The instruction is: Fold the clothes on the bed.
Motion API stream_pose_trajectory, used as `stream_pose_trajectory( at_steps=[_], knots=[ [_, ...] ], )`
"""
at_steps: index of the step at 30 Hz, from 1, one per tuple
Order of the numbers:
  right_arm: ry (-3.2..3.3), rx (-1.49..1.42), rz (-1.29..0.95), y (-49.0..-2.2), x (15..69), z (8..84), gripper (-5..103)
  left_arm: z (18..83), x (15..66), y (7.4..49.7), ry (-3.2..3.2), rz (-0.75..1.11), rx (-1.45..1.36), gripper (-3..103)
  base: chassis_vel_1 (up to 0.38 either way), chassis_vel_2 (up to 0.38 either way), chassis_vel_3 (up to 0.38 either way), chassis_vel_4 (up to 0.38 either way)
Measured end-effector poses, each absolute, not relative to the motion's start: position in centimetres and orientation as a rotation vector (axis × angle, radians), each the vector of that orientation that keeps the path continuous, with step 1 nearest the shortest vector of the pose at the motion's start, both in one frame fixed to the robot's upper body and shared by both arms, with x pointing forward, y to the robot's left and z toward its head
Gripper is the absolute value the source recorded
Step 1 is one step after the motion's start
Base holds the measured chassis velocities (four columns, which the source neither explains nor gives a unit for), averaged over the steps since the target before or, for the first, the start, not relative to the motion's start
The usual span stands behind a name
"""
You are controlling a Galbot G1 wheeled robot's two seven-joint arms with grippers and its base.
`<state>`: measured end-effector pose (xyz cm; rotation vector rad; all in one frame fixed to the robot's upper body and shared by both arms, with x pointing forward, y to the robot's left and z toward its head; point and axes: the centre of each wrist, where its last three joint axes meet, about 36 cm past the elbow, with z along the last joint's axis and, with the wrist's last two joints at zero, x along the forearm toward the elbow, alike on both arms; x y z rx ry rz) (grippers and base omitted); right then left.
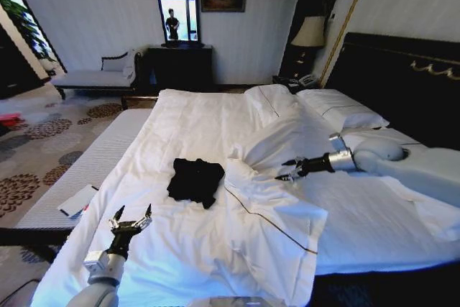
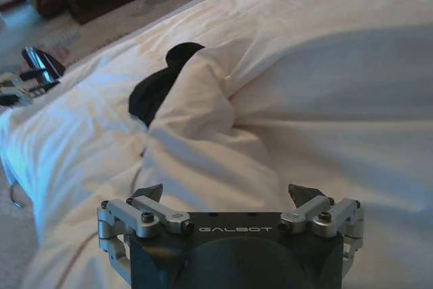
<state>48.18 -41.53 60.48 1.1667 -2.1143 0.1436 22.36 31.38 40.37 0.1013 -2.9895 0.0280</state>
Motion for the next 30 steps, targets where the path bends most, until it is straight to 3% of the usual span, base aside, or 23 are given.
stream_pose_trajectory(
  at_steps=[16, 29, 30],
  knots=[
    [-2.043, 1.120, 0.250, -42.3, 48.9, 57.7, 100, 39.8, 21.7, 32.1, -2.980, 0.034, 0.134, 100, 0.000, 0.000, 0.000, 0.000],
    [-1.991, 1.144, 0.221, -40.6, 46.4, 56.0, 102, 39.4, 22.1, 32.1, -2.976, 0.060, 0.149, 100, 0.000, 0.000, 0.000, 0.000],
    [-1.992, 1.146, 0.219, -40.6, 46.3, 56.0, 97, 39.3, 22.1, 32.1, -2.975, 0.061, 0.150, 100, 0.000, 0.000, 0.000, 0.000]
  ],
)
